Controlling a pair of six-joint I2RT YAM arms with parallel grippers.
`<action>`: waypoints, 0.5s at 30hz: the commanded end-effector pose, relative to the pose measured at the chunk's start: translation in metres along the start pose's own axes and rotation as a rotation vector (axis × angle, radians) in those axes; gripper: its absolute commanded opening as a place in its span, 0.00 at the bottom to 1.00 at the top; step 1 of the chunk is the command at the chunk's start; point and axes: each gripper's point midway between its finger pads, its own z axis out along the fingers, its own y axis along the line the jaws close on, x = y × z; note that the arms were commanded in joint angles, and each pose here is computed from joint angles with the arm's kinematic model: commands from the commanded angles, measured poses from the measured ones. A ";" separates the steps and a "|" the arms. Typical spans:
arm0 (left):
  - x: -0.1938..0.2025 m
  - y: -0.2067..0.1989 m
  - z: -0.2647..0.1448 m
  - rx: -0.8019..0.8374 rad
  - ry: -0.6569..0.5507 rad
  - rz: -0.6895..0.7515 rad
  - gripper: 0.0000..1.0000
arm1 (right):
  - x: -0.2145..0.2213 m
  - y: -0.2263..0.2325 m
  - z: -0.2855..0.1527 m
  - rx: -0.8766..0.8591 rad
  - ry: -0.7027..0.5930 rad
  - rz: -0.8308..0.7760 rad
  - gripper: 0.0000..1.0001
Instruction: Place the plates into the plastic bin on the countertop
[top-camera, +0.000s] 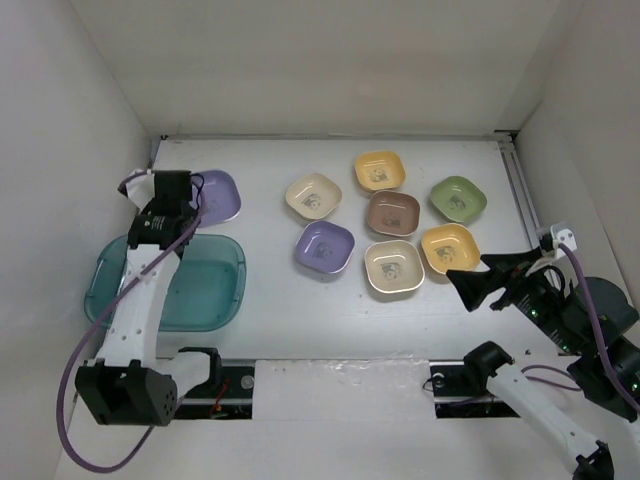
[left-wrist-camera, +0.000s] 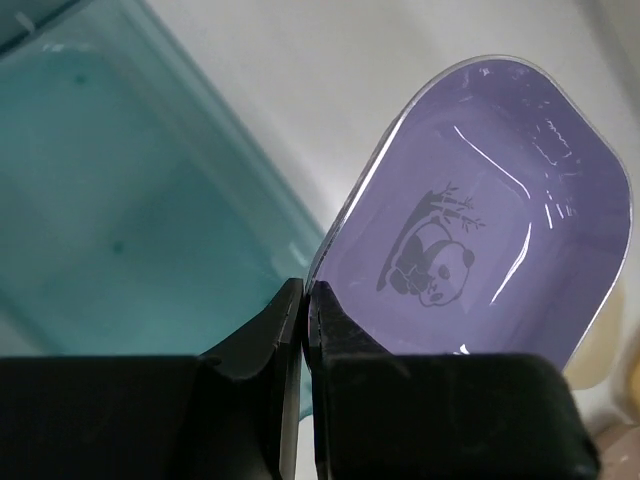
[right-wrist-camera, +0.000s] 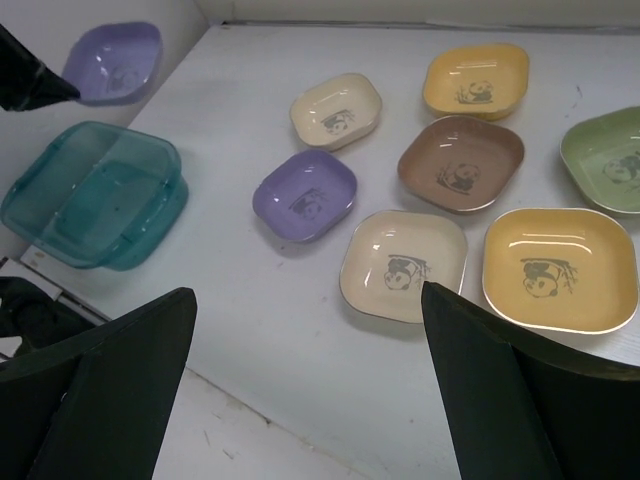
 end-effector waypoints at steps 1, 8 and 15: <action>0.020 0.035 -0.009 -0.052 0.024 0.025 0.00 | -0.010 0.011 -0.001 -0.062 -0.035 -0.023 1.00; 0.022 0.087 -0.046 -0.154 -0.053 -0.152 0.01 | -0.008 0.018 -0.002 -0.106 -0.044 -0.025 1.00; 0.009 0.098 -0.060 -0.154 -0.100 -0.121 0.00 | -0.018 0.022 -0.012 -0.125 -0.076 -0.055 1.00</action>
